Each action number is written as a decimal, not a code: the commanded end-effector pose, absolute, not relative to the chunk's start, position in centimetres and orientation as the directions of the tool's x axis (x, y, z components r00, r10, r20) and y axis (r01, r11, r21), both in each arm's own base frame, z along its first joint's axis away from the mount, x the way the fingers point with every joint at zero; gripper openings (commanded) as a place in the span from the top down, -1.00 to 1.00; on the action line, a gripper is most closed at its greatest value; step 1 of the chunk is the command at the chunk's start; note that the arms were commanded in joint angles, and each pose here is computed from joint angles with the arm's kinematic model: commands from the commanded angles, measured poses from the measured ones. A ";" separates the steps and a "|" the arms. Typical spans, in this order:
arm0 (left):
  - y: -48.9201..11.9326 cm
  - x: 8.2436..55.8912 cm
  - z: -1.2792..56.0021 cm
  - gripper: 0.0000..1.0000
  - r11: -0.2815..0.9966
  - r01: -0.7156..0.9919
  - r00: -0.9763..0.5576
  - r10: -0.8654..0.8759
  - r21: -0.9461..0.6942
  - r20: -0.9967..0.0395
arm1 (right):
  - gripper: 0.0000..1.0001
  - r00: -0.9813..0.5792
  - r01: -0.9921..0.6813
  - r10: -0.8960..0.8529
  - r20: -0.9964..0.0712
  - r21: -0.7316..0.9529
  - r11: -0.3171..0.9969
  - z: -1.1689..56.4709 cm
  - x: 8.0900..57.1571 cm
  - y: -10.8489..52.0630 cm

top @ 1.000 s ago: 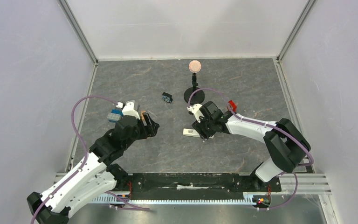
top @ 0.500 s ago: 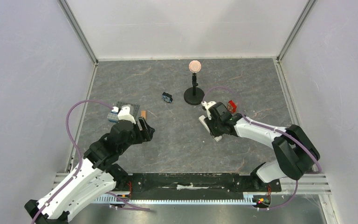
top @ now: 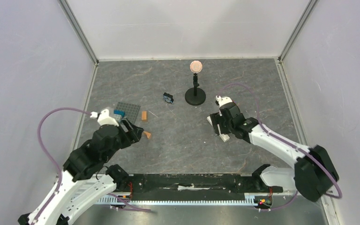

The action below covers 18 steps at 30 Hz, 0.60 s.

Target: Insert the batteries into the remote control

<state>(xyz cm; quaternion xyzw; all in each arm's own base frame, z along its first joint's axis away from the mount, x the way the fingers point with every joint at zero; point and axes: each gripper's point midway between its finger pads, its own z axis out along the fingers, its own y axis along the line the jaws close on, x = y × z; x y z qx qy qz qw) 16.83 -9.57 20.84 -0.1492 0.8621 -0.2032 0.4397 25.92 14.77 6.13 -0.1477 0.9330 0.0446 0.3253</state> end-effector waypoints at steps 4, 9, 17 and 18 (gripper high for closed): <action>-6.9 14.1 27.0 -0.59 0.806 0.001 -0.437 -0.532 -0.591 -0.726 | -0.54 -0.594 -0.171 -0.015 -0.804 0.107 0.979 15.4 26.6 13.7; -5.2 10.5 30.4 -0.59 0.726 0.123 -0.376 -0.597 -0.676 -0.709 | -0.69 -0.408 -0.072 0.138 -0.902 0.182 0.981 24.4 24.3 9.7; -0.1 6.6 31.7 -0.60 0.699 0.153 -0.237 -0.660 -0.698 -0.713 | -0.96 -0.131 0.013 0.300 -0.945 0.301 0.953 35.1 18.4 2.8; 0.6 5.8 31.8 -0.60 0.683 0.168 -0.211 -0.679 -0.711 -0.703 | -0.96 -0.109 0.019 0.317 -0.942 0.317 0.948 35.9 17.9 2.2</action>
